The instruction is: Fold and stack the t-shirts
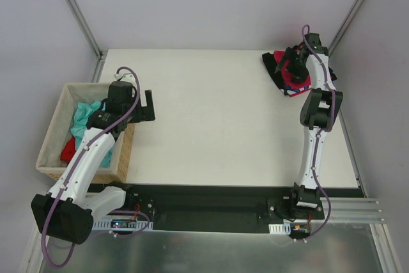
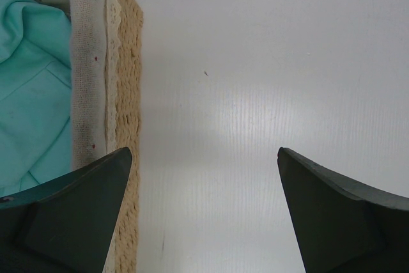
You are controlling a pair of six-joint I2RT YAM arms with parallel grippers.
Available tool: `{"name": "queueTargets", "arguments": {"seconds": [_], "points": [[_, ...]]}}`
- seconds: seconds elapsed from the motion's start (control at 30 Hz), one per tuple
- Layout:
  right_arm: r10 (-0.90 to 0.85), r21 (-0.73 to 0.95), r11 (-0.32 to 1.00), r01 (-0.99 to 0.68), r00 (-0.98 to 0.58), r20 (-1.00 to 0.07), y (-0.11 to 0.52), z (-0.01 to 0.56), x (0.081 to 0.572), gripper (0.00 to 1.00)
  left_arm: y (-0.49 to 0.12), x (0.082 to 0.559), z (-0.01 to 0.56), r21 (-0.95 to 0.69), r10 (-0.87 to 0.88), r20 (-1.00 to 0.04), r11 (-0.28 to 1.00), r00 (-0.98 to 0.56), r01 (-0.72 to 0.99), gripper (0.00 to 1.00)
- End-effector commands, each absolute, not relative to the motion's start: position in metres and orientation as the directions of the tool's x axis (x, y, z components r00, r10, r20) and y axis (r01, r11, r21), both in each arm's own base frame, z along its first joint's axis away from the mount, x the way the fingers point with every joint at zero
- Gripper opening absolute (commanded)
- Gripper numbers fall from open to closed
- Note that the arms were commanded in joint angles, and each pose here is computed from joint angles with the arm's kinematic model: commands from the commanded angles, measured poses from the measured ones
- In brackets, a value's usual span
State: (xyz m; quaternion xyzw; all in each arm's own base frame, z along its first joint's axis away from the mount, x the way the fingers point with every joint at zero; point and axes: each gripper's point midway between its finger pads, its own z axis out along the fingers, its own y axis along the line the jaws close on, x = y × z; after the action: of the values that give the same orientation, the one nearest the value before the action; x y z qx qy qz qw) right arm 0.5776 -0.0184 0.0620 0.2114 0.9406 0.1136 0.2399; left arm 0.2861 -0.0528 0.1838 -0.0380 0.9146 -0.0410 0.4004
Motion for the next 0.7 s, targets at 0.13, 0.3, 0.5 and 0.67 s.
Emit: {"name": "queueTargets", "arguments": {"seconds": [0.13,0.3,0.5,0.67], "points": [[0.389,0.189,0.921,0.342,-0.760,-0.521,-0.052,0.092,0.578,0.97,-0.051,0.288,0.189,-0.088,-0.089,-0.752,0.996,-0.653,-0.034,0.99],[0.357,0.186,0.932,0.311,-0.701,-0.617,-0.047,0.168,0.560,0.96,-0.049,0.287,0.197,-0.090,-0.096,-0.769,0.995,-0.632,-0.043,0.99],[0.210,0.076,0.969,0.236,-0.615,-0.760,-0.025,0.270,0.510,0.96,-0.049,0.289,0.210,-0.094,-0.095,-0.791,0.995,-0.604,-0.033,0.99],[0.147,0.088,0.988,0.129,-0.577,-0.804,0.023,0.304,0.467,0.96,-0.040,0.290,0.227,-0.065,-0.088,-0.818,0.996,-0.568,-0.061,0.99]]}}
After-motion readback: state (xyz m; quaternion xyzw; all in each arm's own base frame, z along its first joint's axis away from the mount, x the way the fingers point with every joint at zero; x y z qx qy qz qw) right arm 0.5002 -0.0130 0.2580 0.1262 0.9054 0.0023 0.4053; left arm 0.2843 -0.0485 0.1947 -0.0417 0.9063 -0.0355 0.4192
